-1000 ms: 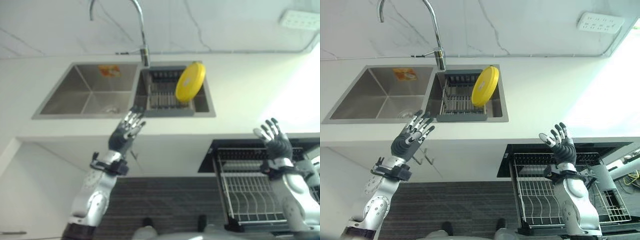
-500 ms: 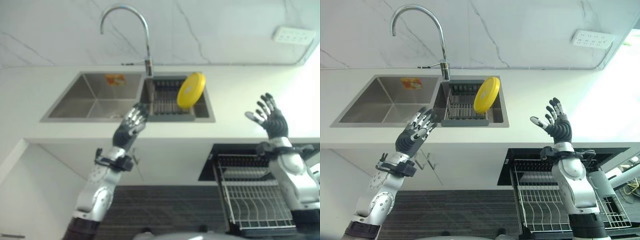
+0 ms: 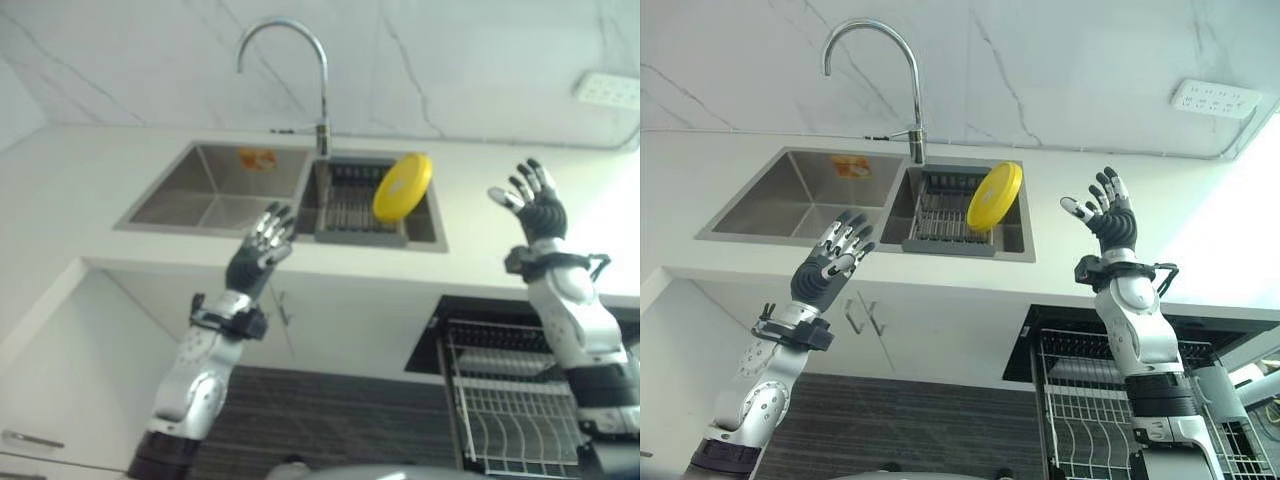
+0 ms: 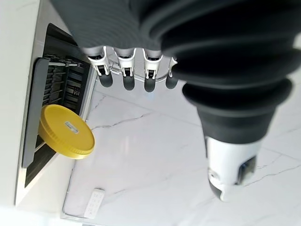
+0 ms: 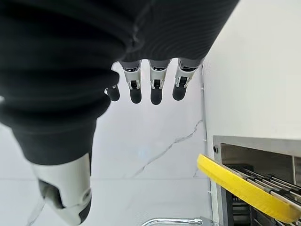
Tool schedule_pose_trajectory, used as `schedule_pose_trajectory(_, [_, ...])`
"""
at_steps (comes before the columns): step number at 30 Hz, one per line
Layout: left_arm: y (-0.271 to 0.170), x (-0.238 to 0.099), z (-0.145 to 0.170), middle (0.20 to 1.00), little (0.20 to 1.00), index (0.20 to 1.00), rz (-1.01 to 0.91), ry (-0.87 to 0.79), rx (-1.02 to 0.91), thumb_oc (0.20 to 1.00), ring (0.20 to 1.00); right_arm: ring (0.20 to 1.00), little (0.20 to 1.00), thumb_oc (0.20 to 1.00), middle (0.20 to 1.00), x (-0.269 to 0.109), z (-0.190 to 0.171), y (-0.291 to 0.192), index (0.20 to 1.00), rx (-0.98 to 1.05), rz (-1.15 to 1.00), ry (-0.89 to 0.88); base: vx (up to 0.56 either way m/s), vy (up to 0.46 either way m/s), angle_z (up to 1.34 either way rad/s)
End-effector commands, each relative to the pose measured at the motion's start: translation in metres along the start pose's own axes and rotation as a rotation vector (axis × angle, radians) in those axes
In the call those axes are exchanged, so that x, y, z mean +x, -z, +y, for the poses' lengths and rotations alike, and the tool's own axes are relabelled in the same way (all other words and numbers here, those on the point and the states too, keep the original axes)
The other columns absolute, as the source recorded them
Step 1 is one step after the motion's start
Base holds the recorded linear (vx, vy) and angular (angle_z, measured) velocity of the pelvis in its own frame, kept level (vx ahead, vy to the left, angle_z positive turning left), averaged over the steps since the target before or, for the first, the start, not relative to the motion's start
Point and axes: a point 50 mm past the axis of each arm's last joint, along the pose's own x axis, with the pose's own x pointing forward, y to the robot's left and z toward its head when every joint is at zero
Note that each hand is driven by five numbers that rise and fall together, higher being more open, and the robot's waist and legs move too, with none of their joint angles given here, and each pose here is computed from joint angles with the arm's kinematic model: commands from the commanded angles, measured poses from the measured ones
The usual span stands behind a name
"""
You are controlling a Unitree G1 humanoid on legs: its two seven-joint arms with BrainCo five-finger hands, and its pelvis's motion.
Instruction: Place the dishes in the dishwasher.
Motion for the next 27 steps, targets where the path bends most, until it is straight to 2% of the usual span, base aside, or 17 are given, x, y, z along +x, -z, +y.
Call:
schedule_pose_trajectory(1, [-0.024,0.016,-0.006,1.000,1.000,1.000,-0.130,0.082,0.057,1.000,1.000,1.000,1.000,1.000,1.000,0.004,-0.006,-0.025,1.000,-0.009,-0.114,0.005,0.04,-0.106,0.08])
schedule_pose_trajectory(8, [-0.021,0.010,-0.004,1.000,1.000,1.000,-0.129,0.088,0.051,1.000,1.000,1.000,1.000,1.000,1.000,-0.003,-0.014,-0.037,1.000,-0.008,-0.157,-0.011,0.09,-0.045,0.06])
schedule_pose_trajectory(14, [-0.025,0.017,-0.001,1.000,1.000,1.000,-0.176,0.047,0.048,1.000,1.000,1.000,1.000,1.000,1.000,-0.005,-0.014,-0.041,1.000,-0.008,-0.183,-0.026,0.18,0.235,0.03])
schedule_pose_trajectory(19, [-0.028,0.021,-0.007,1.000,1.000,1.000,-0.183,0.100,0.024,1.000,1.000,1.000,1.000,1.000,1.000,-0.005,-0.031,-0.039,1.000,-0.021,-0.163,0.021,0.09,0.131,0.00])
schedule_pose_trajectory(23, [-0.035,0.028,-0.014,1.000,1.000,1.000,-0.213,0.151,0.037,1.000,1.000,1.000,1.000,1.000,1.000,-0.008,-0.028,-0.033,1.000,0.020,-0.187,0.038,-0.04,0.075,0.04])
schedule_pose_trajectory(27, [-0.037,0.036,-0.016,1.000,1.000,1.000,-0.230,0.110,0.052,1.000,1.000,1.000,1.000,1.000,1.000,-0.010,-0.013,-0.031,1.000,0.023,-0.191,-0.023,0.10,-0.240,-0.06])
